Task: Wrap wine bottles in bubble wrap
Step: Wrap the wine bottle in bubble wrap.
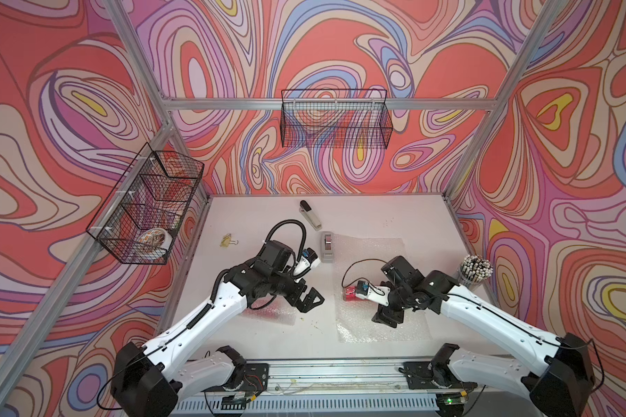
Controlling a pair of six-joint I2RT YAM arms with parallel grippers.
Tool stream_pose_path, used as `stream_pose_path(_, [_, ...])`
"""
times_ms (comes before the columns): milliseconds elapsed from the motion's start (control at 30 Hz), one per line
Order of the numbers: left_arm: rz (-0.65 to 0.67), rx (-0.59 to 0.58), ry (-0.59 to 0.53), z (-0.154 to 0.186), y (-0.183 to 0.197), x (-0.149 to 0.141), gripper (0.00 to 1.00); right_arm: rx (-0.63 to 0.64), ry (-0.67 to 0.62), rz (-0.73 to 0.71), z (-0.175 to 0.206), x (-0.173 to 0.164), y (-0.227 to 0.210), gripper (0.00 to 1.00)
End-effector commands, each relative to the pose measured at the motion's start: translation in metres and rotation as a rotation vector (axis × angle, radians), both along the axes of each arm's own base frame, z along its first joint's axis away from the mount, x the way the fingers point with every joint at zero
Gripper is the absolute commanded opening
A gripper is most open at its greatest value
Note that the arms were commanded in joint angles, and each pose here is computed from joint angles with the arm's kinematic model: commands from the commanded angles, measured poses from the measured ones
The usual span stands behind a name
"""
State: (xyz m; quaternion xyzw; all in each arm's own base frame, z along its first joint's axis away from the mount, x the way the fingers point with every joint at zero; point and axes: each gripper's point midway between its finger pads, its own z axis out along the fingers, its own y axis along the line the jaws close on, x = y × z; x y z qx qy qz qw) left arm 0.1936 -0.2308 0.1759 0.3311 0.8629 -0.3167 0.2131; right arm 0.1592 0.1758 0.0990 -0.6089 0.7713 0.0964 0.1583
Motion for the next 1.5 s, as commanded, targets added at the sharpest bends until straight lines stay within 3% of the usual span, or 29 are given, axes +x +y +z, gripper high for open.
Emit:
stream_pose_path(0, [0.036, -0.08, 0.098, 0.001, -0.005, -0.007, 1.0, -0.124, -0.056, 0.116, -0.021, -0.009, -0.014, 0.73])
stream_pose_path(133, [0.043, -0.122, 0.153, -0.003, -0.011, -0.009, 1.0, -0.313, -0.104, 0.265, -0.056, -0.027, -0.037, 0.62])
stream_pose_path(467, [0.041, -0.125, 0.167, -0.007, -0.013, -0.008, 1.0, -0.321, -0.091, 0.318, -0.072, -0.026, -0.021, 0.46])
stream_pose_path(633, [0.037, -0.123, 0.17, -0.01, -0.011, -0.01, 1.0, -0.331, 0.009, 0.381, -0.076, -0.05, -0.021, 0.48])
stream_pose_path(800, [0.034, -0.128, 0.175, -0.012, -0.012, -0.01, 1.0, -0.368, 0.005, 0.396, -0.087, -0.056, -0.032, 0.46])
stream_pose_path(1067, [0.032, -0.115, 0.187, -0.018, -0.012, -0.008, 1.0, -0.424, -0.057, 0.38, -0.092, -0.035, -0.025, 0.27])
stream_pose_path(1233, [0.035, -0.109, 0.189, -0.02, -0.011, -0.008, 1.0, -0.406, -0.07, 0.38, -0.084, -0.031, -0.017, 0.0])
stream_pose_path(1467, [0.033, -0.113, 0.191, -0.018, -0.013, -0.005, 1.0, -0.363, -0.142, 0.343, -0.062, -0.016, -0.007, 0.0])
